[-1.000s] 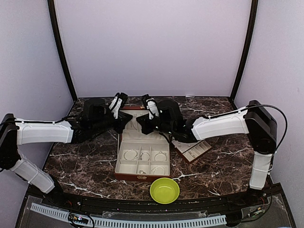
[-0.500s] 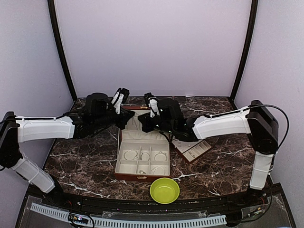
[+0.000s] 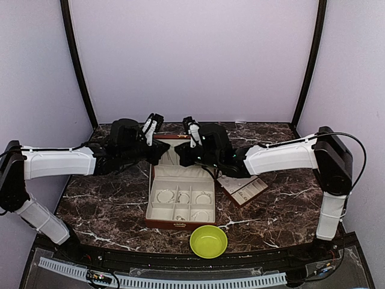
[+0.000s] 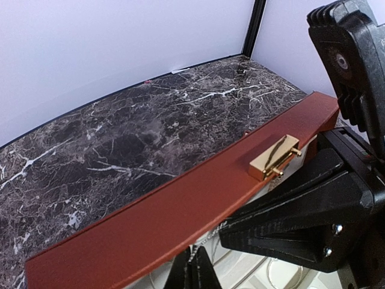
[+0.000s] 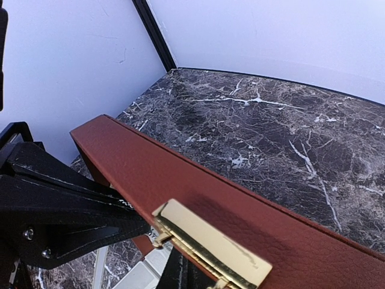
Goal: Organize the mixed jewelry
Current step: Hang the necklace on the necklace hanger.
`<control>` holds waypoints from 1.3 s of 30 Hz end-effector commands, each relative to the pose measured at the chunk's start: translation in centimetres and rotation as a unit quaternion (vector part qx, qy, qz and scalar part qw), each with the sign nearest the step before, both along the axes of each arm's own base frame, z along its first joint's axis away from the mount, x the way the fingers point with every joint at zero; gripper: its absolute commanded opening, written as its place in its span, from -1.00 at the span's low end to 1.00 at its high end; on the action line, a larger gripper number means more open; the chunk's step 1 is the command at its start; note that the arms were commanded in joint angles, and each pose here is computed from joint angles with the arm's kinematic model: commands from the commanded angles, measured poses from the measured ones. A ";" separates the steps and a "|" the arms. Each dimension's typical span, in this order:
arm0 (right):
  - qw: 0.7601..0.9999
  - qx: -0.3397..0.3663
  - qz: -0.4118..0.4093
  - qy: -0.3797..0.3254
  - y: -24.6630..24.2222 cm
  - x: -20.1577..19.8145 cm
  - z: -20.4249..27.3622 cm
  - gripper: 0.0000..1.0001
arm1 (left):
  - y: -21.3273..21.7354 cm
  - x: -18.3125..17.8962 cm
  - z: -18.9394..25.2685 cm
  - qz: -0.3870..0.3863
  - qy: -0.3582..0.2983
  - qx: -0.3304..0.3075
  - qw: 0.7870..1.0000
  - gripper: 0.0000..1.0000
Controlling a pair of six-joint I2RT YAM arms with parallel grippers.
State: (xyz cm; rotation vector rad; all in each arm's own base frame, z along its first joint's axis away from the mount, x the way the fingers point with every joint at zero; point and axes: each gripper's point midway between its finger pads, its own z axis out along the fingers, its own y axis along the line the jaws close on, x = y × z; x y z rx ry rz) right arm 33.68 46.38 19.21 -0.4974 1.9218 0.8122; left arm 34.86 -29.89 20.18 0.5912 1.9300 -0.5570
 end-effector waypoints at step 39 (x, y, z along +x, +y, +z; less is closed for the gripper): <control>0.999 0.048 -0.023 -0.001 -0.3 1.6 3.1 -1.00 | 0.2 1.1 1.0 0.021 0.031 -0.055 0.998 -1.00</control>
